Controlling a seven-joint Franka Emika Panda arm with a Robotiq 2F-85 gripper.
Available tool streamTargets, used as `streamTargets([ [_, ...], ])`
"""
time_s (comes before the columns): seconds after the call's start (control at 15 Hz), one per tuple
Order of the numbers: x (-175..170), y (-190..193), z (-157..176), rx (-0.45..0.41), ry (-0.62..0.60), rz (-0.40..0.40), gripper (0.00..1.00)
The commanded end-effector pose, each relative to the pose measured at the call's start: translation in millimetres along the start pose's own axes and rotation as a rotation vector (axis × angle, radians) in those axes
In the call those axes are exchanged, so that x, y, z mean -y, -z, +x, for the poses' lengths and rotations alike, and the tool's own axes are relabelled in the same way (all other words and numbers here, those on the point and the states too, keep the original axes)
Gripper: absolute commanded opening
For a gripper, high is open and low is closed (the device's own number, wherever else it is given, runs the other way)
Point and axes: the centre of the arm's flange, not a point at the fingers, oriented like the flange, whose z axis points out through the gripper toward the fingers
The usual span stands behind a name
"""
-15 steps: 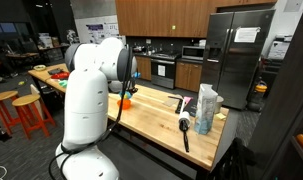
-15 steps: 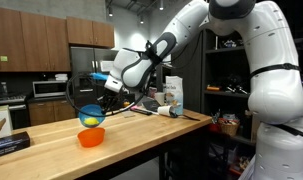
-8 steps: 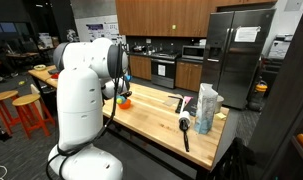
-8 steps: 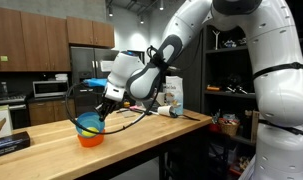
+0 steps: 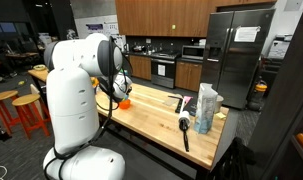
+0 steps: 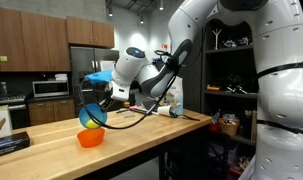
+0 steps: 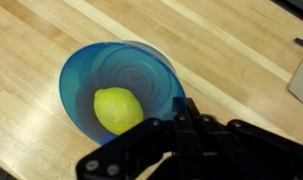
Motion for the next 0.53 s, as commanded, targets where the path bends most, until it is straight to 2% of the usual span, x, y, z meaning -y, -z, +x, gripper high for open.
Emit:
streamTargets([
  [0.0,-23.3,2.7,20.3,0.083,0.003,0.040,0.01],
  [0.27,-45.1,3.8,33.2,0.129,0.007,0.039,0.01],
  [0.47,-51.6,3.9,35.9,0.206,0.014,0.084,0.01],
])
